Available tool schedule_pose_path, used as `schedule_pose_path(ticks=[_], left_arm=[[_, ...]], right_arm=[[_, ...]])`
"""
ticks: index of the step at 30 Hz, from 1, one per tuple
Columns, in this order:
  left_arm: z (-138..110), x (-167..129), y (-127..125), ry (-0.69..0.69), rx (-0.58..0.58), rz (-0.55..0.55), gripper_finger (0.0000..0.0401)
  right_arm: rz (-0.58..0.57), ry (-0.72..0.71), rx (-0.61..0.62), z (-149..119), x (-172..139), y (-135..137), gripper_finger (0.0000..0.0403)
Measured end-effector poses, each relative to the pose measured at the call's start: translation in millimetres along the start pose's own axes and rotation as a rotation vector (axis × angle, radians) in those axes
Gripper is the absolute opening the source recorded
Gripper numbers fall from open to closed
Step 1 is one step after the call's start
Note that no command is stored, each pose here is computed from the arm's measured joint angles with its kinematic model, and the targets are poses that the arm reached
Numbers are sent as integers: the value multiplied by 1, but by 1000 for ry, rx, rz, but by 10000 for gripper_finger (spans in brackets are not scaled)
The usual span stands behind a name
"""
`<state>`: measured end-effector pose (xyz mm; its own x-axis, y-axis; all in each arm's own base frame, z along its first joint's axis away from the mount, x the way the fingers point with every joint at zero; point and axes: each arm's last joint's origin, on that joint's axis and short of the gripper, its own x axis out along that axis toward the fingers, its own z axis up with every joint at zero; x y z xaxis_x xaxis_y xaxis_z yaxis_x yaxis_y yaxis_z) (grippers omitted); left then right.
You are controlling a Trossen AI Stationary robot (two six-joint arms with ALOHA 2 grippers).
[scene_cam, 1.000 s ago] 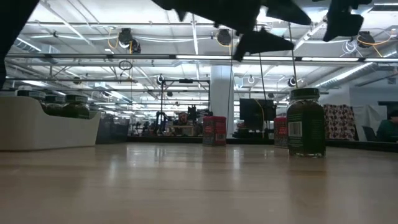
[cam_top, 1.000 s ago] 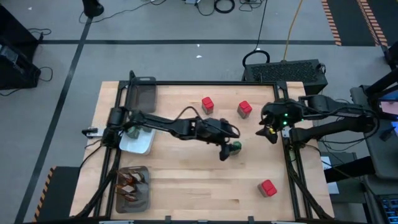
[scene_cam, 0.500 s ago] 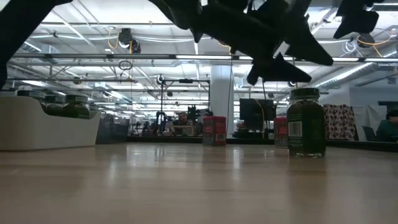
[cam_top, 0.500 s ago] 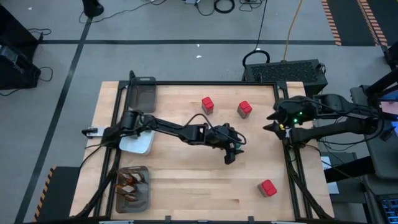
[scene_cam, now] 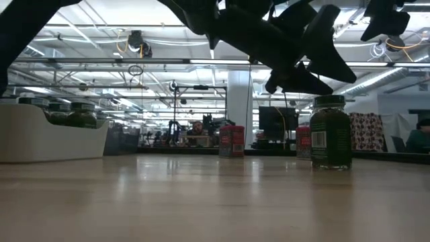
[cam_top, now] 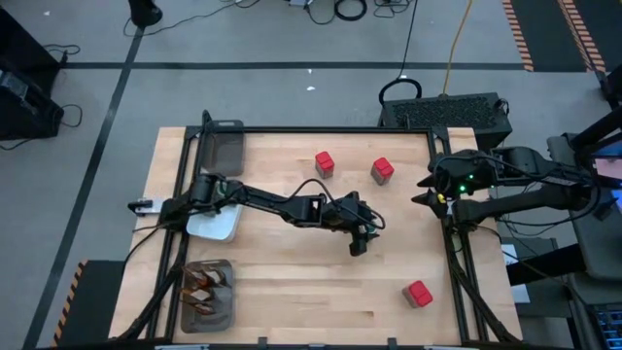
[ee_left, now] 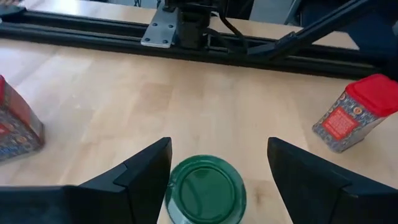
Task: Sort spices by type
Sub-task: Put the green bottle seasoning into the white bin
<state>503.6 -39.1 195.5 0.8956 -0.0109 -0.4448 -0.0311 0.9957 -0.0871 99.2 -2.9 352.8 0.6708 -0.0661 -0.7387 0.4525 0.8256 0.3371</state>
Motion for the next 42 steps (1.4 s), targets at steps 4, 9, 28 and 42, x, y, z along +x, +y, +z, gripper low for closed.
schedule_pose_path(ticks=[4,9,28,42], left_arm=[[-5,0,1,50,16,29,267],[-6,0,2,58,12,33,267],[-21,10,4,93,12,75,267],[-22,11,5,93,13,95,267]], right_arm=[[0,-1,0,0,0,0,265],[3,-4,0,0,0,0,265],[2,-3,1,0,0,0,265],[-2,-6,-4,0,0,0,265]])
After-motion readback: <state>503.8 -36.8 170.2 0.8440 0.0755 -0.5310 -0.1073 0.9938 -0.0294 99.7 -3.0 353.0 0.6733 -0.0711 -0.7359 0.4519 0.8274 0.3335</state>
